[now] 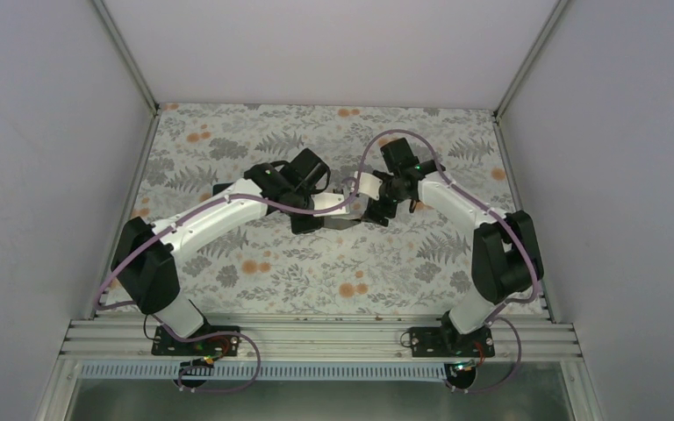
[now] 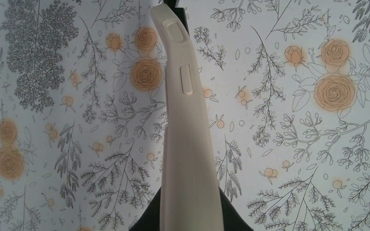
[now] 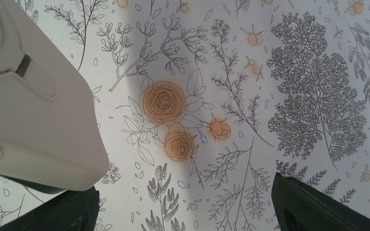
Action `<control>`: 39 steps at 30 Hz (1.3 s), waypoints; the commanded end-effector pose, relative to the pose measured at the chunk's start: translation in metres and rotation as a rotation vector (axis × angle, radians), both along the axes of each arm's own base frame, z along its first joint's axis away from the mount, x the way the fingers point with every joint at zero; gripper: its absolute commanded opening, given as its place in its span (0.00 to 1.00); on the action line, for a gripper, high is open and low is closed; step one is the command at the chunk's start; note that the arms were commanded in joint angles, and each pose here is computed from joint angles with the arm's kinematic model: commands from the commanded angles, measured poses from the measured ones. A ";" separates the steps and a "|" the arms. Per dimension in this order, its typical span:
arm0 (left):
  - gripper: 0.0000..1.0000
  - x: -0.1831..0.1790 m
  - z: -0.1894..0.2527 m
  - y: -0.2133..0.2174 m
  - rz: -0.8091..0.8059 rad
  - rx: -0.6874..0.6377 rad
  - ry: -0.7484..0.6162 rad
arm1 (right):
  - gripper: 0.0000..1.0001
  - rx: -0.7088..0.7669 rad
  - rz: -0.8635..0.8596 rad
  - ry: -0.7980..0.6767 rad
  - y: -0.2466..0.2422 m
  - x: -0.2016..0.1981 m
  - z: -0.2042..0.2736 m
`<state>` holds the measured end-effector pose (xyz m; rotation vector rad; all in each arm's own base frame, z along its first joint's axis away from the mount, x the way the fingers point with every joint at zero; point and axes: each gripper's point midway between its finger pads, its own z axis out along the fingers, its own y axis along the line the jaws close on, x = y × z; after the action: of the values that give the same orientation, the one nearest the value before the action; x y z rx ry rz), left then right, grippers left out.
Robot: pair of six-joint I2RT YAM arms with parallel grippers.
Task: Take the phone out of the phone case
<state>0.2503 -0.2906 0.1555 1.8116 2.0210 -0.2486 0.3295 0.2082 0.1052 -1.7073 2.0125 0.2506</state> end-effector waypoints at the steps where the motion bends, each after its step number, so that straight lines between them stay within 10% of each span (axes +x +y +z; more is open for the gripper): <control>1: 0.02 -0.039 0.025 -0.037 -0.171 -0.157 0.103 | 0.91 0.157 0.014 -0.126 0.035 0.028 0.048; 20: 0.02 -0.045 0.063 -0.068 -0.259 -0.290 0.168 | 0.91 0.323 0.293 0.054 0.105 -0.051 0.070; 39: 0.02 0.047 0.165 -0.032 -0.021 -0.570 -0.185 | 0.74 0.608 0.571 0.429 0.142 -0.139 0.124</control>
<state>0.2301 -0.2590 0.2111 1.7388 2.1207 -0.4990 0.2706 0.3023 0.1687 -1.8799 1.7091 0.8238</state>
